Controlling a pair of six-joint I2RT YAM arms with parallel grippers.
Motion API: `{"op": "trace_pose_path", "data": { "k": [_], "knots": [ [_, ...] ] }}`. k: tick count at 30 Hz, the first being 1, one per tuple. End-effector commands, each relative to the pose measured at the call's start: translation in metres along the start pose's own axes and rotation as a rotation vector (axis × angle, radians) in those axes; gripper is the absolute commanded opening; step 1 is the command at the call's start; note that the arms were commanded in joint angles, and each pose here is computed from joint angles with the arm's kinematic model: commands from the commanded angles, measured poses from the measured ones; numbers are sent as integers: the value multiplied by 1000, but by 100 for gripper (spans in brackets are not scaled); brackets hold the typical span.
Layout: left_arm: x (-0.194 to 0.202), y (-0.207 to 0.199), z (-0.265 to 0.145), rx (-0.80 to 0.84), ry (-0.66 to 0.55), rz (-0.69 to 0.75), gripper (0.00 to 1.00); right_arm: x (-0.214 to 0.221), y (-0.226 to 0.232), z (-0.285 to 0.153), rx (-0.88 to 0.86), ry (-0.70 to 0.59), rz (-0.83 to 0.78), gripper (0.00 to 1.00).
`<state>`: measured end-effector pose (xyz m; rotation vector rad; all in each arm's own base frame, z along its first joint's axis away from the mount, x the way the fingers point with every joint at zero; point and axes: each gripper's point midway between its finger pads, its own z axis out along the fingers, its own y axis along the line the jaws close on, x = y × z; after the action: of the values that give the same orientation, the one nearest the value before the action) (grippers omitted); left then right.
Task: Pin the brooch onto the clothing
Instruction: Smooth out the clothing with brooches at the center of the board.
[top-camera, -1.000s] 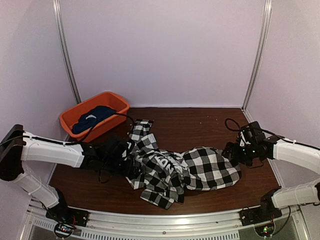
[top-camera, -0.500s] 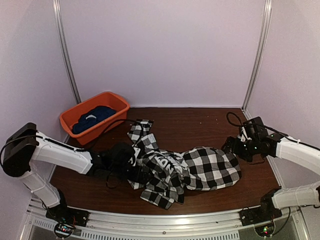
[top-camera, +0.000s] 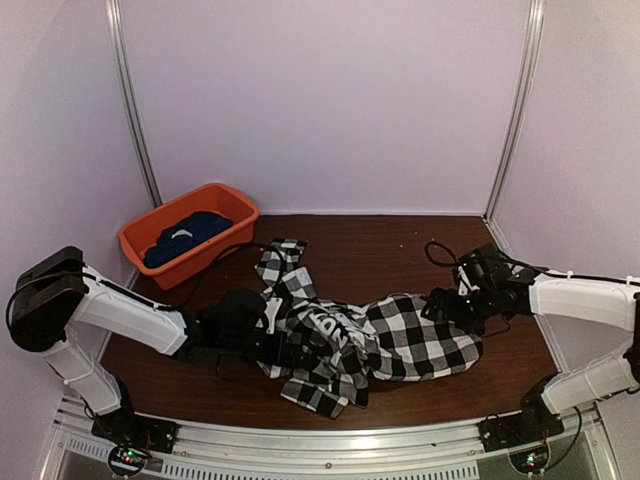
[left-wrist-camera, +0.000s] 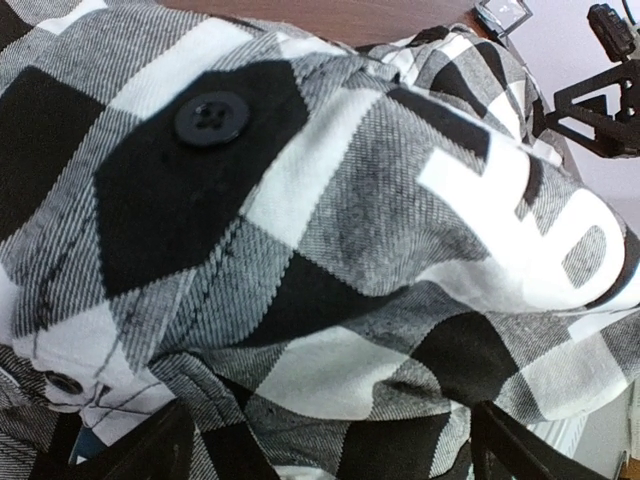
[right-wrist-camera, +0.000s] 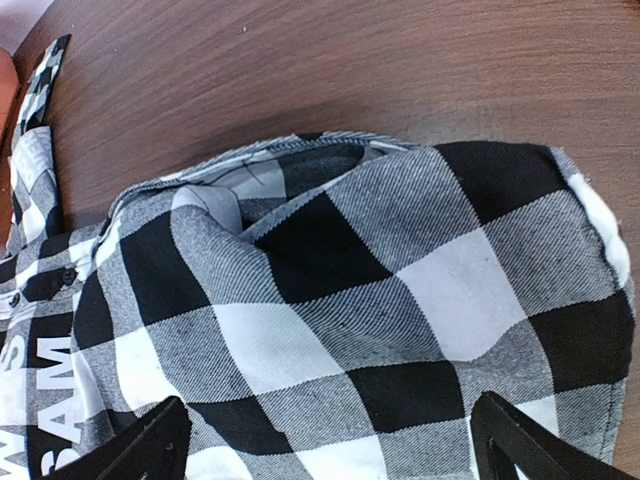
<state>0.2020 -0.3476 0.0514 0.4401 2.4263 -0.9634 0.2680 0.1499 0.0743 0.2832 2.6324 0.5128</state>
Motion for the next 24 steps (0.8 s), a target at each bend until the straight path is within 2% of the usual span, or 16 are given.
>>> {"op": "trace_pose_path", "data": {
  "k": [1,12,24],
  "knots": [
    [-4,-8,2,50,-29,-16,98,7,5,10,-17,16,0,100],
    [16,0,17,89,9,-82,98,21,3,20,-18,65,-9,100],
    [41,37,14,-92,119,-147,98,32,-7,35,11,100,2,100]
  ]
}}
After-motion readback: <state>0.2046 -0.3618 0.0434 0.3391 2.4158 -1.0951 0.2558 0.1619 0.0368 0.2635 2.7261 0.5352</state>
